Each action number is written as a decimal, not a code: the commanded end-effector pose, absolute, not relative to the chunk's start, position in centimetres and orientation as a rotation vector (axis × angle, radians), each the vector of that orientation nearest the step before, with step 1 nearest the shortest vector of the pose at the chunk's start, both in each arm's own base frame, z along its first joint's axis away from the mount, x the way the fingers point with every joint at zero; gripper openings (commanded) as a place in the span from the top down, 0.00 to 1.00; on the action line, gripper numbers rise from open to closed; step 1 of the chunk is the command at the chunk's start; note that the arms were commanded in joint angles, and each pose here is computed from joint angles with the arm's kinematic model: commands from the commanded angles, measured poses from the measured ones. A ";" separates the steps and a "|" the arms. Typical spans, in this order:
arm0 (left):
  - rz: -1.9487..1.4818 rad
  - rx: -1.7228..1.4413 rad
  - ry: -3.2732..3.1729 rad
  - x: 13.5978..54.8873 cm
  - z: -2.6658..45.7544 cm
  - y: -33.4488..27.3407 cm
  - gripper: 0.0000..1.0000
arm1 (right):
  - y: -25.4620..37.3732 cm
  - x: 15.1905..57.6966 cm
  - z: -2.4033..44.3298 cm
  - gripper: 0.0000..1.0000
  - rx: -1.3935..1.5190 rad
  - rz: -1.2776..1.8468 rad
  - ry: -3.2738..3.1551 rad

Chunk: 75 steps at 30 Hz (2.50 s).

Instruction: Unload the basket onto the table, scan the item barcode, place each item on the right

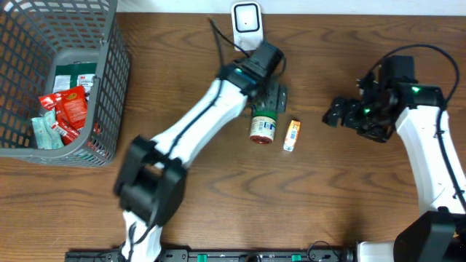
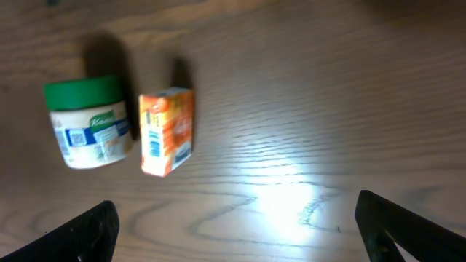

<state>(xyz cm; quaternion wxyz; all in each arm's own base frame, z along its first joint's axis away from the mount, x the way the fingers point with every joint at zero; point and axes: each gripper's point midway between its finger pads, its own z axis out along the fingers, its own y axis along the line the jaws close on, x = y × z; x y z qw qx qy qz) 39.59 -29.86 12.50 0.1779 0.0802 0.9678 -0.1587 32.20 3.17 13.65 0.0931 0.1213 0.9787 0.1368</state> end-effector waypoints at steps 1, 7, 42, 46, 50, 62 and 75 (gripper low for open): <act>-0.457 0.185 2.637 40.3 18.3 -27.3 0.07 | 5.4 31.9 13.7 0.01 0.314 0.417 2.919; -0.239 0.092 2.709 40.0 18.7 -19.9 0.07 | 7.8 31.8 11.7 0.01 0.303 0.349 2.918; -0.126 0.044 2.847 38.4 17.2 -15.1 0.07 | 13.0 33.1 2.6 0.68 0.340 0.089 2.873; -0.126 0.044 2.847 38.4 17.2 -15.1 0.07 | 12.2 33.0 2.3 0.78 0.298 0.031 2.870; -0.126 0.044 2.847 38.4 17.2 -15.1 0.07 | 9.8 35.2 4.9 0.90 0.167 0.004 2.850; -0.126 0.044 2.847 38.4 17.2 -15.1 0.07 | -0.7 37.4 7.8 0.87 -0.109 -0.088 2.875; -0.126 0.044 2.847 38.4 17.2 -15.1 0.07 | -5.4 36.4 5.8 0.78 0.050 -0.115 2.884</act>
